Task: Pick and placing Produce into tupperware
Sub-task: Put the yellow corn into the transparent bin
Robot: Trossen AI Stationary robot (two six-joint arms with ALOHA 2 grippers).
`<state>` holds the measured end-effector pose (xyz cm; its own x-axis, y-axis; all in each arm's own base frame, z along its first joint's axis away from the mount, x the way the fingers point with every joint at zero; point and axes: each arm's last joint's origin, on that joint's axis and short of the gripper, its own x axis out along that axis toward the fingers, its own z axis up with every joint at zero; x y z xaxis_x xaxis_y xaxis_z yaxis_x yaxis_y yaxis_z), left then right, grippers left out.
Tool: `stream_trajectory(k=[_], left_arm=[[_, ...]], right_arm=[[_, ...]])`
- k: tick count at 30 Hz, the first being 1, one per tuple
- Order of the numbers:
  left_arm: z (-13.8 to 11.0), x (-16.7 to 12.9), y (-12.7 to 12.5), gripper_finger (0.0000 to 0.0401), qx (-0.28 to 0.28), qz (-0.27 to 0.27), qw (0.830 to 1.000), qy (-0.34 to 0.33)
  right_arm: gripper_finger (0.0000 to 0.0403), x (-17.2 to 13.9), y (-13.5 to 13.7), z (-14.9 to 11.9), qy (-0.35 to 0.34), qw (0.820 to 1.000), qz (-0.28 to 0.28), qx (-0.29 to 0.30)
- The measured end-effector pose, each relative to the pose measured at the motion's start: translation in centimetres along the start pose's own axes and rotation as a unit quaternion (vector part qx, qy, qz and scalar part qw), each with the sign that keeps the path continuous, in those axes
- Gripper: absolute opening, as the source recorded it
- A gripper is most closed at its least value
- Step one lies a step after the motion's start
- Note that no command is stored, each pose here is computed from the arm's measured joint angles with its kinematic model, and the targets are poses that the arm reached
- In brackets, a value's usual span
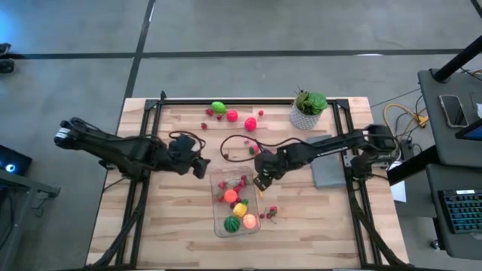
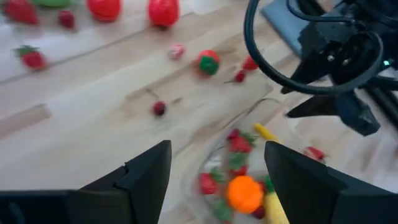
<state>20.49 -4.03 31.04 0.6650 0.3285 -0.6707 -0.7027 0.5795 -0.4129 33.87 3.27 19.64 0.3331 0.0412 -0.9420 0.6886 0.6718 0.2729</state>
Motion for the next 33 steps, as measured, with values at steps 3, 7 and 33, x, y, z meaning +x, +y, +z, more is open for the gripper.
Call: stream_trajectory(k=[3, 7, 33], left_arm=[[0.0, -0.5, 0.8, 0.0244, 0.003, 0.009, 1.0, -0.003], [0.1, -1.1, 1.5, 0.0245, 0.012, 0.026, 1.0, -0.004], [-0.4, -0.8, 2.3, 0.0245, 0.038, 0.062, 0.997, 0.017]], right_arm=[[0.0237, 1.0, 0.5, -0.1, -0.003, 1.0, 0.014, -0.002], [0.0236, 2.2, 1.4, -0.8, -0.002, 1.0, 0.023, 0.014], [0.0232, 4.4, 2.5, -3.6, -0.038, 0.989, -0.014, 0.139]])
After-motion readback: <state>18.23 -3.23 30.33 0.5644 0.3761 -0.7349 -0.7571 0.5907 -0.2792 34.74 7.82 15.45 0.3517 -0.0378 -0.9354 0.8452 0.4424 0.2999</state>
